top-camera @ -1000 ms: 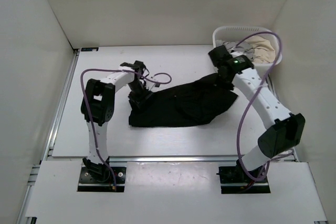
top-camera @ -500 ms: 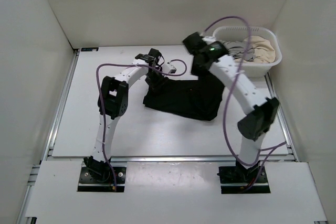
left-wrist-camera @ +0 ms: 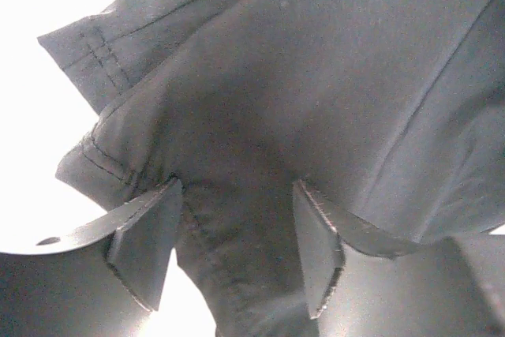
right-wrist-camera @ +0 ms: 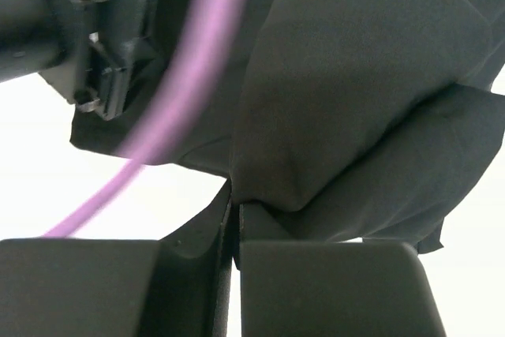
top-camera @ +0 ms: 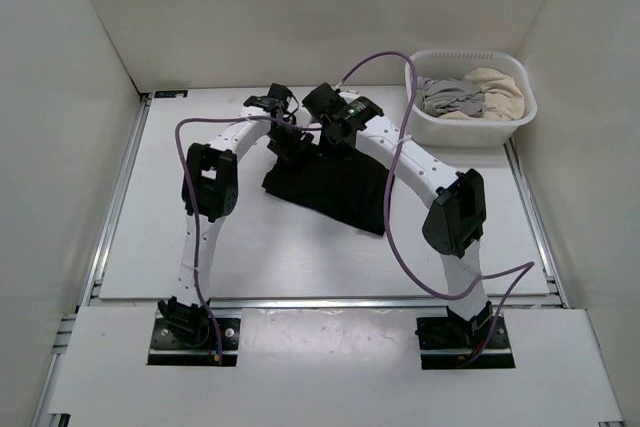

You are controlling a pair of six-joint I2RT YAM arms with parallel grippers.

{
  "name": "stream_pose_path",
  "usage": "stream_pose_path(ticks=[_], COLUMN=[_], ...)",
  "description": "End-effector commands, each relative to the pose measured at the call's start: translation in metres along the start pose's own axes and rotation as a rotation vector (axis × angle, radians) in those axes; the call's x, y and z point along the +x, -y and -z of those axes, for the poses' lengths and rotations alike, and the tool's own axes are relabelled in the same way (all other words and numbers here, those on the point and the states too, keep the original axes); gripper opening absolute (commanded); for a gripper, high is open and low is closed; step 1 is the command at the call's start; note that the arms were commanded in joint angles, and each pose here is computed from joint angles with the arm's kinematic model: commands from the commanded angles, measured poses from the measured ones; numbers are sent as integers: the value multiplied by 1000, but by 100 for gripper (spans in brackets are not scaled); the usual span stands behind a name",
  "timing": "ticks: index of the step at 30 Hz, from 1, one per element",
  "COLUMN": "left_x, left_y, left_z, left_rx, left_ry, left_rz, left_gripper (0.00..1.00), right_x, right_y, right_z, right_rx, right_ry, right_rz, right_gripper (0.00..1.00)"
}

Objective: Fold and stack the trousers
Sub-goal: Fold the trousers

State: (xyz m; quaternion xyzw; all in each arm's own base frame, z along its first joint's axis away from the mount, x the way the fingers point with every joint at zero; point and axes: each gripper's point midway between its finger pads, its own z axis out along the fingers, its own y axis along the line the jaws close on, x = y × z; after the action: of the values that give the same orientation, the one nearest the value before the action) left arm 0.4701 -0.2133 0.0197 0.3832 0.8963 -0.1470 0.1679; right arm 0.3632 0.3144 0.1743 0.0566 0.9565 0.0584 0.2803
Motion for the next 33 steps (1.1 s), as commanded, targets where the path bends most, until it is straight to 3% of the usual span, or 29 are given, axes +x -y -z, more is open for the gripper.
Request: stream_pose_path(ticks=[1, 6, 10, 15, 21, 23, 26, 33], left_x=[-18, -7, 6, 39, 73, 74, 79, 84], left_y=[-13, -47, -47, -36, -3, -3, 1, 5], left_z=[42, 90, 112, 90, 46, 41, 31, 22], left_rx=[-31, -110, -20, 45, 225, 236, 271, 295], left_ry=[94, 150, 203, 136, 63, 65, 59, 60], left_rz=[104, 235, 290, 251, 264, 267, 269, 276], left_gripper=[71, 77, 78, 78, 61, 42, 28, 24], right_x=[-8, -11, -9, -17, -31, -28, -20, 18], right_y=[-2, 3, 7, 4, -24, -37, -59, -122], right_z=[-1, -5, -14, -14, -15, -16, -21, -53], right_rx=[-7, 7, 25, 6, -78, -130, -182, -371], right_ry=[46, 53, 43, 52, 52, 24, 8, -68], right_rz=[-54, -60, -53, -57, -28, -29, -5, 95], right_gripper=[0, 0, 0, 0, 0, 0, 0, 0])
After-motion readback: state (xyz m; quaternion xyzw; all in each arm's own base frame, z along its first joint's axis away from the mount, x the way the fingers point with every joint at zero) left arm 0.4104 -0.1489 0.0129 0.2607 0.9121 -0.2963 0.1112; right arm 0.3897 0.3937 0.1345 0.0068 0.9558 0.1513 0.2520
